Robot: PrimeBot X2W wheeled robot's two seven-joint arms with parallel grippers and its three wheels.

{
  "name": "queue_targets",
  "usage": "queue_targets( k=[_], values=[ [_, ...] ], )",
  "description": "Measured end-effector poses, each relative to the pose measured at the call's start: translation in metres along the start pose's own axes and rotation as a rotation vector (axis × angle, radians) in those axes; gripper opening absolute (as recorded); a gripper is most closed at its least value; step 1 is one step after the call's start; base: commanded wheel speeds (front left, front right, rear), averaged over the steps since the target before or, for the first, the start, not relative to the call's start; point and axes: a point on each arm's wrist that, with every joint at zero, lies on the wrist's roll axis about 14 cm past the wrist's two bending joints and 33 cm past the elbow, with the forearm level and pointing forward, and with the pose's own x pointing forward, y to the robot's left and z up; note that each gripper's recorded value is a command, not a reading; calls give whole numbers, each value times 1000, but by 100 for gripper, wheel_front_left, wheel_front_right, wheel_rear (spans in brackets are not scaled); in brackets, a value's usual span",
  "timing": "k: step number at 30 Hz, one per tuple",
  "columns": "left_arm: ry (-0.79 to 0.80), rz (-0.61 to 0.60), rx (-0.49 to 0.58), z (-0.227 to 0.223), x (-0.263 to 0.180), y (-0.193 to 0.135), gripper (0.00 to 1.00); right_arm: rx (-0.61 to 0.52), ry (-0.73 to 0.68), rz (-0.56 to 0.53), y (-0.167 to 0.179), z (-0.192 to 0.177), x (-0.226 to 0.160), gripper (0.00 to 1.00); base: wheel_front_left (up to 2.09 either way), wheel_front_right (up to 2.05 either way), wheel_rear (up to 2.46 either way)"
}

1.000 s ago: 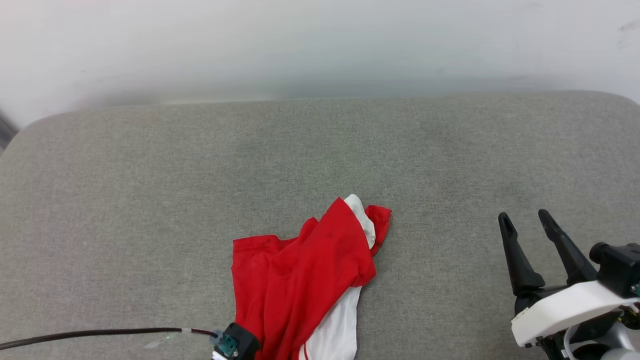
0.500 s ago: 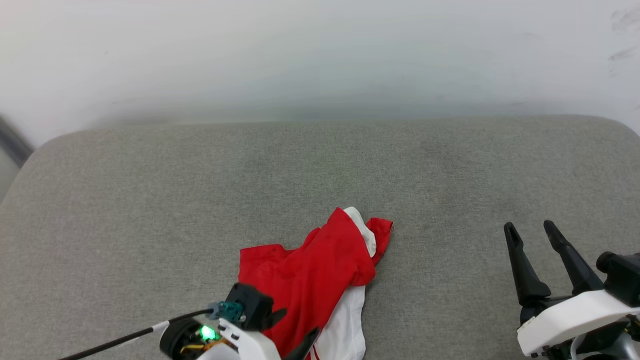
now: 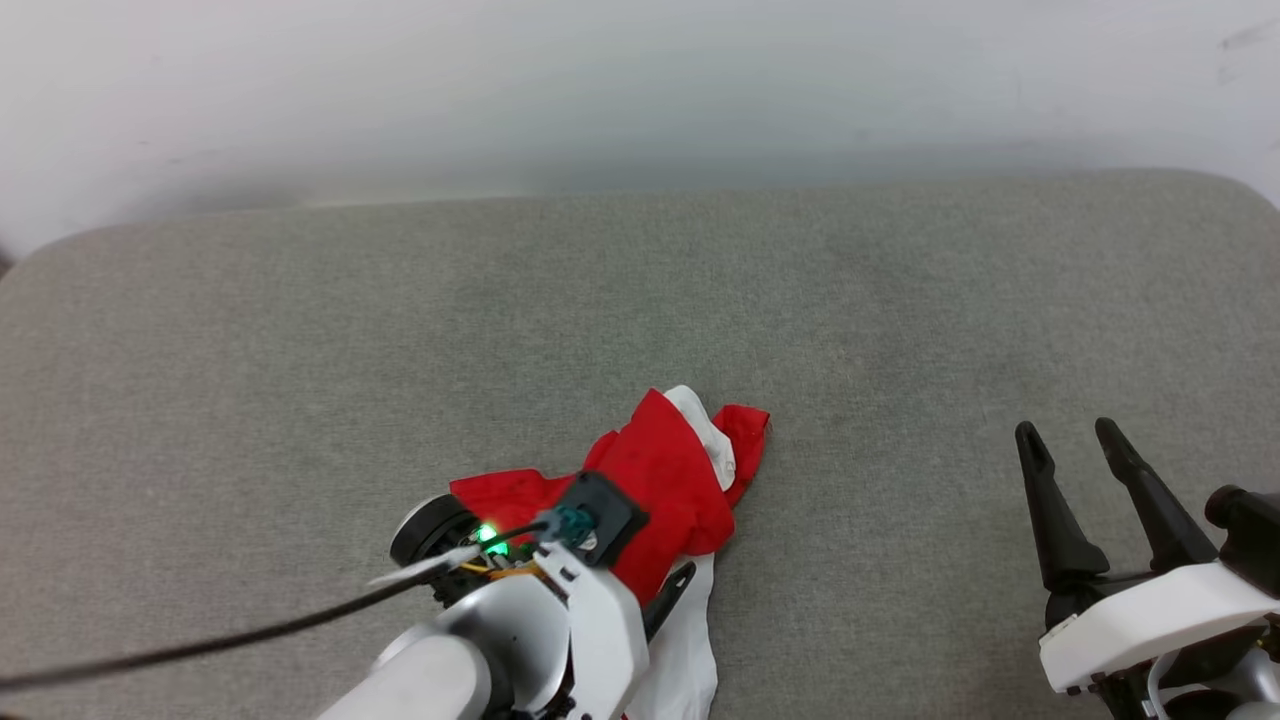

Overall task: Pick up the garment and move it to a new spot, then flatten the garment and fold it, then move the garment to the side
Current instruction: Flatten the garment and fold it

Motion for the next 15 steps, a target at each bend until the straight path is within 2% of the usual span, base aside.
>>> queue_targets(
  k=[6,11,13,14,15],
  values=[
    [151,-82,74,-23,24,-7,100,7,15,-25,-9,-7,4,100,0,0,0],
    [259,-84,163,-39,34,5,100,9,28,-45,-15,-14,4,100,0,0,0],
    [315,-92,172,-51,34,6,28,16,31,-52,-18,-15,4,100,0,0,0],
    [330,-98,173,-54,34,6,0,15,31,-54,-19,-15,4,100,0,0,0],
    [343,-99,183,-55,34,7,0,14,29,-55,-19,-15,4,100,0,0,0]
  ],
)
